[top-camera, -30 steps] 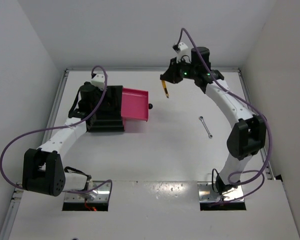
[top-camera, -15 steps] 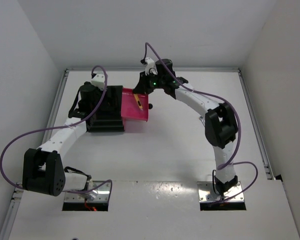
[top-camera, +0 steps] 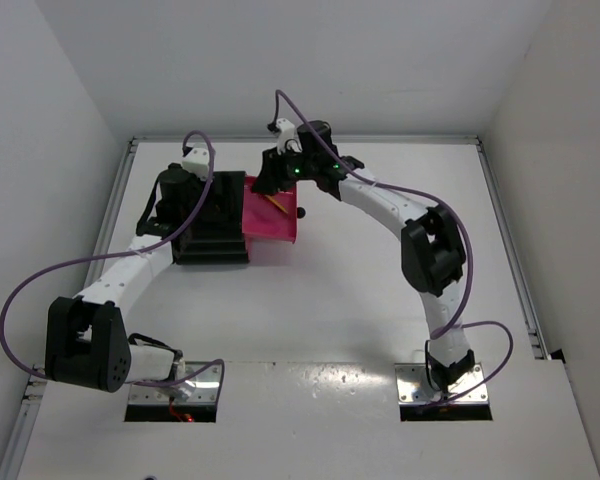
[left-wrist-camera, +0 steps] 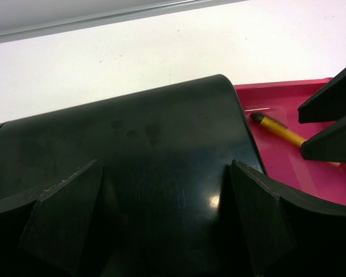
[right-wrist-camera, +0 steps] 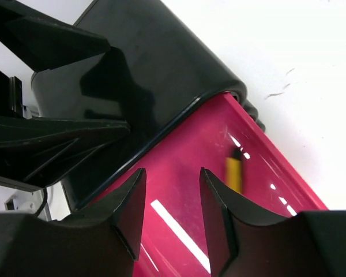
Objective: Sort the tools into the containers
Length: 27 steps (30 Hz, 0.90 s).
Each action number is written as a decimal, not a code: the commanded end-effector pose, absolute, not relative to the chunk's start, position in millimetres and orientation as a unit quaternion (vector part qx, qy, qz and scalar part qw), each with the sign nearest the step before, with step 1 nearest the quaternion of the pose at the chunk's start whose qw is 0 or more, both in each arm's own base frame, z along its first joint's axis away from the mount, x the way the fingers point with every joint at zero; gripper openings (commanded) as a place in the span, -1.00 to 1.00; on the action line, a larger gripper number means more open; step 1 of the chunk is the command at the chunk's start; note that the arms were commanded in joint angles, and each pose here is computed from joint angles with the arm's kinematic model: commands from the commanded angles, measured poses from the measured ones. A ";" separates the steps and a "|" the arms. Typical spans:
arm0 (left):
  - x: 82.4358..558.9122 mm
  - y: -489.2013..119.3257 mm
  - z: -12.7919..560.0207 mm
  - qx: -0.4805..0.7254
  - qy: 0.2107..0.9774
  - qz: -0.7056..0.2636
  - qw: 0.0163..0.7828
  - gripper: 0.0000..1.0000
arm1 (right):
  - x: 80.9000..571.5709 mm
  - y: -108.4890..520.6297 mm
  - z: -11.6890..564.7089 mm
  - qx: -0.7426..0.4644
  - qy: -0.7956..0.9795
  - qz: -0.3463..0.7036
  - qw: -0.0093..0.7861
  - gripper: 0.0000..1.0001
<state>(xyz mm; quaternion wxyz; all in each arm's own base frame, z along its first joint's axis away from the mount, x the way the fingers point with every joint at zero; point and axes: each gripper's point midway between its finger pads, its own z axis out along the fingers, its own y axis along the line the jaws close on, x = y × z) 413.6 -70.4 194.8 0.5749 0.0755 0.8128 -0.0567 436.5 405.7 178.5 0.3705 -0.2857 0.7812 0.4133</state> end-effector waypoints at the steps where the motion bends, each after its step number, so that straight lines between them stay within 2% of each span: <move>1: 363.5 -59.8 97.7 0.073 0.905 -0.052 0.416 1.00 | 446.4 409.1 228.9 -0.294 0.748 0.423 0.419 -0.15; 5: 363.4 -61.4 101.0 0.075 0.903 -0.056 0.420 1.00 | 452.9 375.1 278.9 -0.244 0.740 0.451 0.434 -0.15; 10: 363.4 -61.4 101.0 0.075 0.903 -0.056 0.420 1.00 | 457.6 290.9 299.7 -0.186 0.716 0.538 0.404 -0.15; 11: 363.4 -61.4 101.0 0.075 0.903 -0.056 0.420 1.00 | 451.1 277.4 281.6 -0.132 0.727 0.572 0.355 -0.15; 12: 363.4 -61.4 101.0 0.075 0.903 -0.056 0.420 1.00 | 458.1 250.6 281.1 -0.100 0.722 0.586 0.354 -0.15; 13: 363.1 -63.0 101.1 0.077 0.903 -0.060 0.419 1.00 | 453.8 242.3 291.5 -0.121 0.692 0.610 0.368 -0.15; 17: 360.2 -64.5 97.4 0.079 0.904 -0.065 0.415 1.00 | 440.7 222.9 237.4 -0.061 0.687 0.670 0.277 -0.15; 27: 358.5 -60.5 96.9 0.079 0.904 -0.061 0.415 1.00 | 425.8 244.3 175.0 -0.033 0.688 0.700 0.189 -0.07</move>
